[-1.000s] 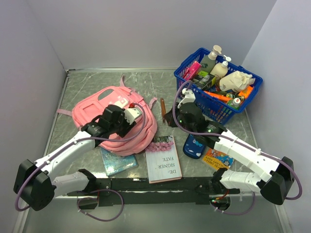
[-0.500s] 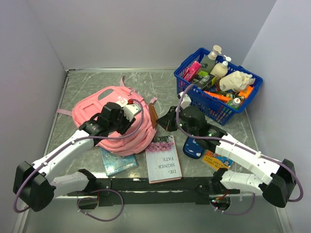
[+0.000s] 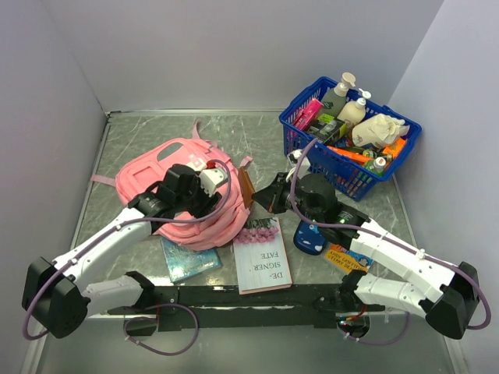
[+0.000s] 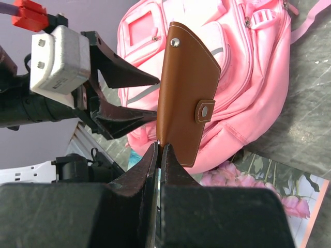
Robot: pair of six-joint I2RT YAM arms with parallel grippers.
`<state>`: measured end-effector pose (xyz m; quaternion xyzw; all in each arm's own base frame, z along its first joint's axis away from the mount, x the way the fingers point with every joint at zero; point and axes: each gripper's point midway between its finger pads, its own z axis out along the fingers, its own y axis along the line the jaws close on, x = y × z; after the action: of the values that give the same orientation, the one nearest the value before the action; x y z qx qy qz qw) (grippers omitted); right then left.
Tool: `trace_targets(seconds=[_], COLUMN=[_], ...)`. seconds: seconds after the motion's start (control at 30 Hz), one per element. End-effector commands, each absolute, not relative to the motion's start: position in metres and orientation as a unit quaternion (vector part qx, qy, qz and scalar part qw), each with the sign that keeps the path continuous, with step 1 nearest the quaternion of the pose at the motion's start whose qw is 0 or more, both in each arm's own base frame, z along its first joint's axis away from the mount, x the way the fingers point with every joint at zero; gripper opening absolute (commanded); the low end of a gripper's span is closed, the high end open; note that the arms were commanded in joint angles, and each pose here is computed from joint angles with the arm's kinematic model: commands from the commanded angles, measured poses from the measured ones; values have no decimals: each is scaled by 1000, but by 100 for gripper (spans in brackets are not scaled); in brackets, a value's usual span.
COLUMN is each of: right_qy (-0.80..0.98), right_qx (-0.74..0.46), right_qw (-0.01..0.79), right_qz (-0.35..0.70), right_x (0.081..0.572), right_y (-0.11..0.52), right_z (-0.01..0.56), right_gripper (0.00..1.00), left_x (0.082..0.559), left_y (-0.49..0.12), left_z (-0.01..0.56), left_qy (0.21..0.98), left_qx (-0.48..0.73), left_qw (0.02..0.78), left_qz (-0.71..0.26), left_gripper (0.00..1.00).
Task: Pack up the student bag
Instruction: Place the personal item in the student bag.
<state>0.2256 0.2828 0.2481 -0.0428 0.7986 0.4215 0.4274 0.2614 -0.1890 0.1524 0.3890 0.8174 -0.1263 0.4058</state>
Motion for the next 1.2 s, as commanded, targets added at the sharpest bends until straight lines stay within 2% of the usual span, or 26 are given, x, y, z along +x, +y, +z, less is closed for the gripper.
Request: trace_targets(seconds=[0.0, 0.3, 0.5, 0.57, 0.67, 0.7, 0.73, 0.77, 1.17], right_qy=[776, 779, 779, 781, 780, 781, 780, 780, 766], right_qx=[-34, -7, -1, -1, -1, 0, 0, 0, -12], right_qw=[449, 454, 454, 452, 452, 451, 452, 452, 420], right_qz=[441, 433, 432, 431, 433, 432, 433, 433, 486], right_x=[225, 228, 229, 229, 228, 229, 228, 228, 227], right_y=[280, 264, 259, 259, 259, 259, 259, 258, 281], right_z=[266, 261, 258, 256, 257, 256, 256, 256, 261], right_gripper=[0, 0, 0, 0, 0, 0, 0, 0, 0], left_x=[274, 280, 282, 284, 288, 290, 293, 294, 306], left_y=[-193, -189, -186, -184, -183, -182, -181, -182, -185], left_z=[155, 142, 137, 136, 136, 139, 141, 144, 201], left_qy=[805, 802, 803, 801, 800, 798, 797, 795, 795], left_qx=[396, 409, 412, 414, 414, 414, 411, 411, 361], left_qw=[427, 425, 423, 426, 430, 435, 439, 443, 484], left_qz=[-114, -91, -82, -74, -64, -59, -54, -54, -63], left_gripper=[58, 54, 56, 53, 40, 18, 7, 1, 1])
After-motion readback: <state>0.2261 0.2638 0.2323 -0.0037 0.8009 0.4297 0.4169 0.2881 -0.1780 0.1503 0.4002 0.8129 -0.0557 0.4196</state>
